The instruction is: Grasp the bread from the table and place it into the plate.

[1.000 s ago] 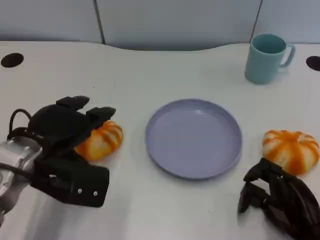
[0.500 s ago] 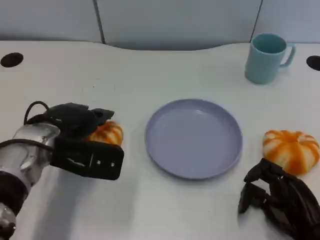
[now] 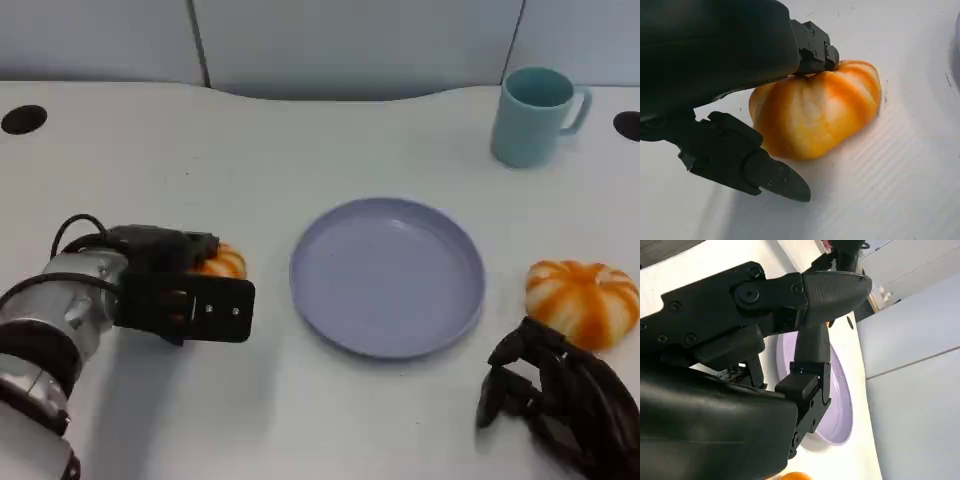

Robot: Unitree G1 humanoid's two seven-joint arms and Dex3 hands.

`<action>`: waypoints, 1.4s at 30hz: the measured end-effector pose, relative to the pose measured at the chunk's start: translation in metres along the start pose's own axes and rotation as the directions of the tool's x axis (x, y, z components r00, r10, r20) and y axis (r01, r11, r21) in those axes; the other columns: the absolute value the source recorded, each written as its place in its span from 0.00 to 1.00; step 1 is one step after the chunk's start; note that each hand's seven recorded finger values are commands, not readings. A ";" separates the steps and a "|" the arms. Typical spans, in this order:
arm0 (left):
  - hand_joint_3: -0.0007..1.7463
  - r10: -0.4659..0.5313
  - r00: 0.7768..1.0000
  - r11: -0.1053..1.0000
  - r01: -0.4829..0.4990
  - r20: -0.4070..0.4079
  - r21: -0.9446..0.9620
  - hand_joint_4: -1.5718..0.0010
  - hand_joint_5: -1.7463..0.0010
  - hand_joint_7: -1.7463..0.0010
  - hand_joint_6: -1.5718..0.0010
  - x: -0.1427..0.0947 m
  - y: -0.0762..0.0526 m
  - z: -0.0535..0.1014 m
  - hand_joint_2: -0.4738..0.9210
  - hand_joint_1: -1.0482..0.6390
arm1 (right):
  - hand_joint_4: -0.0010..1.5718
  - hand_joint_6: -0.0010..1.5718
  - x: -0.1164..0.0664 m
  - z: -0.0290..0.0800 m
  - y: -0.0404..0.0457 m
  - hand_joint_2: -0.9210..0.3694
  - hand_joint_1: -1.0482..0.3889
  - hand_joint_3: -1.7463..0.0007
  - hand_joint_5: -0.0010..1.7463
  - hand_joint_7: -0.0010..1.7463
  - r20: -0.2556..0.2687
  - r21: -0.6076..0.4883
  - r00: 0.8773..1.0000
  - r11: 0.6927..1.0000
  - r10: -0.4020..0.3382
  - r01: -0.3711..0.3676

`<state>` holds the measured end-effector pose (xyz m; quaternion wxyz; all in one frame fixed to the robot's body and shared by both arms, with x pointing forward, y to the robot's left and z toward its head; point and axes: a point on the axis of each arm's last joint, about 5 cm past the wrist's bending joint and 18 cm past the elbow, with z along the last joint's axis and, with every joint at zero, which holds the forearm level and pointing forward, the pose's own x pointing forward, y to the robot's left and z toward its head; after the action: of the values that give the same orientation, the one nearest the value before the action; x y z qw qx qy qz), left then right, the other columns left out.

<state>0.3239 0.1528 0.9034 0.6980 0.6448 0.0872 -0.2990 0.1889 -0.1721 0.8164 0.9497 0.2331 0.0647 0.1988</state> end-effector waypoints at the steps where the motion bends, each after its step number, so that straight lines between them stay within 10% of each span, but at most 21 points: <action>1: 0.00 -0.001 1.000 1.000 0.001 -0.001 0.002 0.96 0.98 0.99 0.91 0.000 0.000 0.000 0.84 0.43 | 0.41 0.41 0.000 0.000 0.0002 0.00 0.33 0.82 0.97 0.76 0.001 0.001 1.000 1.000 0.000 0.000; 12: 0.15 0.226 0.974 0.974 -0.226 0.013 -0.006 0.41 0.74 0.93 0.42 0.001 -0.015 0.000 1.00 0.51 | 0.40 0.39 -0.003 0.000 0.0007 0.00 0.34 0.80 0.99 0.79 0.008 -0.003 1.000 1.000 -0.003 0.003; 16: 0.20 0.306 0.951 0.952 -0.306 0.029 -0.028 0.43 0.31 0.85 0.23 0.000 -0.021 -0.002 1.00 0.50 | 0.40 0.38 -0.004 0.000 0.0005 0.00 0.33 0.80 0.99 0.79 0.009 -0.002 1.000 1.000 -0.006 0.006; 18: 0.25 0.346 0.937 0.938 -0.345 0.039 -0.024 0.47 0.07 0.20 0.52 -0.001 -0.026 -0.002 1.00 0.48 | 0.40 0.39 -0.004 0.000 0.0005 0.00 0.34 0.80 0.99 0.80 0.010 -0.003 1.000 1.000 -0.006 0.006; 20: 0.28 0.395 0.918 0.919 -0.394 0.041 -0.028 0.48 0.02 0.05 0.60 -0.002 -0.033 -0.003 1.00 0.49 | 0.40 0.38 -0.004 0.000 0.0005 0.00 0.33 0.80 0.99 0.80 0.010 -0.003 1.000 1.000 -0.009 0.009; 30: 0.30 0.529 0.839 0.847 -0.532 0.127 -0.012 0.50 0.00 0.00 0.61 -0.005 -0.054 -0.003 0.99 0.53 | 0.40 0.39 -0.004 0.000 -0.0001 0.00 0.33 0.82 0.98 0.78 0.017 0.006 1.000 1.000 -0.008 0.008; 42: 0.41 0.610 0.773 0.790 -0.610 0.176 -0.057 0.49 0.00 0.00 0.61 -0.005 -0.041 -0.003 0.89 0.53 | 0.41 0.39 -0.004 0.000 0.0000 0.00 0.33 0.81 0.98 0.78 0.015 0.008 1.000 1.000 -0.008 0.008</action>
<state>0.2990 0.1578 0.8711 0.7611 0.6088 -0.1920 -0.1152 0.1849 -0.1739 0.8165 0.9500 0.2381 0.0595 0.1929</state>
